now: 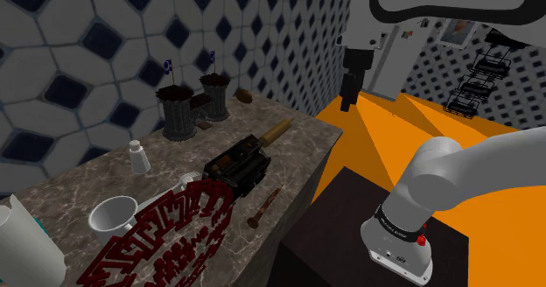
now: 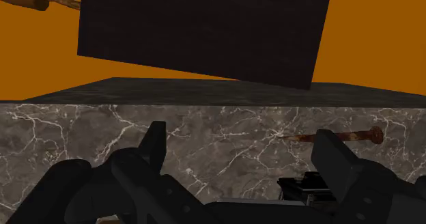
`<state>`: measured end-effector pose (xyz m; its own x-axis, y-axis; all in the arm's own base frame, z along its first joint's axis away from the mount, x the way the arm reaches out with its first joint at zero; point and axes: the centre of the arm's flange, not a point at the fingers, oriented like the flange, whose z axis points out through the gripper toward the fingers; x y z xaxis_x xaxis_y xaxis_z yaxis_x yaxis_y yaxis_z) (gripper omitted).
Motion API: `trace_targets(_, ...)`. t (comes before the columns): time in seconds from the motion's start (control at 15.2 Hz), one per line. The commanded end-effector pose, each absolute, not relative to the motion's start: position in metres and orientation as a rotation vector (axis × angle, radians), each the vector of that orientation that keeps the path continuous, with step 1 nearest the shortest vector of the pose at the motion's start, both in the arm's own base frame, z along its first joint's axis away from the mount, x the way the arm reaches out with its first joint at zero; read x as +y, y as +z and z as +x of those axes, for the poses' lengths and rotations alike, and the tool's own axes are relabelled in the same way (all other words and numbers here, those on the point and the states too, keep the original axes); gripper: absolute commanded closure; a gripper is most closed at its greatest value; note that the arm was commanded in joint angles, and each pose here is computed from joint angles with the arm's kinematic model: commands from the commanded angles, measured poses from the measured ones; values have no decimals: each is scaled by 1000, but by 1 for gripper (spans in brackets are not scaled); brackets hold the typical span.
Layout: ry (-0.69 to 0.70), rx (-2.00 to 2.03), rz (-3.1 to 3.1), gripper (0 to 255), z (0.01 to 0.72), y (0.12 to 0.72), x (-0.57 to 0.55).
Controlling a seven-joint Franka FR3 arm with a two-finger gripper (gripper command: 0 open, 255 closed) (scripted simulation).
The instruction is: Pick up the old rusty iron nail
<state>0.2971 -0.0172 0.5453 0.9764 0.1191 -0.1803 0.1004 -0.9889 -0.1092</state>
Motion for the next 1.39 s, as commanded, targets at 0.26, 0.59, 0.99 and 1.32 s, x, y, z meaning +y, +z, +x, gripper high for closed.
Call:
trace_targets(0.26, 222, 161, -3032, 0, 269, 516, 19)
trace_targets(0.59, 138, 572, -2993, 0, 246, 478, 70)
trace_targets(0.99, 35, 1051, -2872, 0, 241, 429, 134)
trace_targets(1.32, -52, 1432, -2712, 0, 254, 387, 185)
